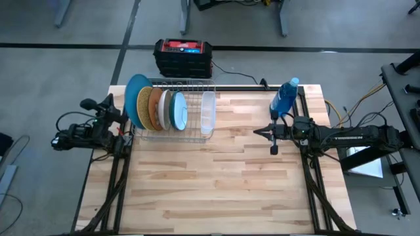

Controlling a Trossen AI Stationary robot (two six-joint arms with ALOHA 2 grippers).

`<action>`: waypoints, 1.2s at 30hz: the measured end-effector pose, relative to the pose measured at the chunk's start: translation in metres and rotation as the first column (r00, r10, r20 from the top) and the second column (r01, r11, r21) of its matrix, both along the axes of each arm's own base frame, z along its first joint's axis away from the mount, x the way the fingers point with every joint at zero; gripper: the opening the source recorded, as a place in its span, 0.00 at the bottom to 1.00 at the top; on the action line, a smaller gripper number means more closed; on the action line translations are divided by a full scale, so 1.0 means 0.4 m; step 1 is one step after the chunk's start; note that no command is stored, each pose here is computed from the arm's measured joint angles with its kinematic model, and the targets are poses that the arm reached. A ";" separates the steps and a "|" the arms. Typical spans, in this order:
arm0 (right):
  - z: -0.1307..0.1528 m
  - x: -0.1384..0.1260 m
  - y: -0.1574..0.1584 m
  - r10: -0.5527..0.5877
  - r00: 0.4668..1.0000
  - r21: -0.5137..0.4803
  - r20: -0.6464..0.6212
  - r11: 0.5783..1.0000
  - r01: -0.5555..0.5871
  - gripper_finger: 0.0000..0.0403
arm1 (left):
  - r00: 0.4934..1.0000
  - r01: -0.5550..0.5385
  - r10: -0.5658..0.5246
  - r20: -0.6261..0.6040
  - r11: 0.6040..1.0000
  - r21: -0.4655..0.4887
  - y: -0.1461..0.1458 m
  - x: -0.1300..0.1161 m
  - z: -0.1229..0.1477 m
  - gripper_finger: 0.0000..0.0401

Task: Sort dishes
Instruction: Return to Home Position

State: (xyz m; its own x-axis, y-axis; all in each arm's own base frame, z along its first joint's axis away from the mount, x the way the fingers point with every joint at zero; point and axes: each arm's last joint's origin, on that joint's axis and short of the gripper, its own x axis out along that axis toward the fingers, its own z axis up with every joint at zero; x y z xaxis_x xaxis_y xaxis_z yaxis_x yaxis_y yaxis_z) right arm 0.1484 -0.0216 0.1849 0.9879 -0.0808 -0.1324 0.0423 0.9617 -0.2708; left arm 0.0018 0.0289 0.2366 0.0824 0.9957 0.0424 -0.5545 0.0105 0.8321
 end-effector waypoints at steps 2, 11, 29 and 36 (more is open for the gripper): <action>0.000 0.000 0.000 0.000 1.000 0.000 0.000 1.000 0.000 0.00 | 1.000 0.001 -0.001 0.021 1.000 -0.001 0.000 0.001 0.000 0.00; 0.001 0.000 0.000 0.000 1.000 0.000 0.002 1.000 0.000 0.00 | 0.961 -0.007 0.015 -0.277 1.000 0.031 -0.001 0.006 0.001 0.00; 0.001 0.000 0.000 -0.001 1.000 -0.002 0.003 1.000 0.001 0.00 | 0.994 0.000 -0.001 -0.110 1.000 -0.006 -0.002 0.025 -0.001 0.00; 0.001 0.000 0.000 -0.002 1.000 0.005 0.004 1.000 0.002 0.00 | 0.997 -0.003 0.000 -0.080 0.999 -0.035 -0.002 0.025 -0.003 0.00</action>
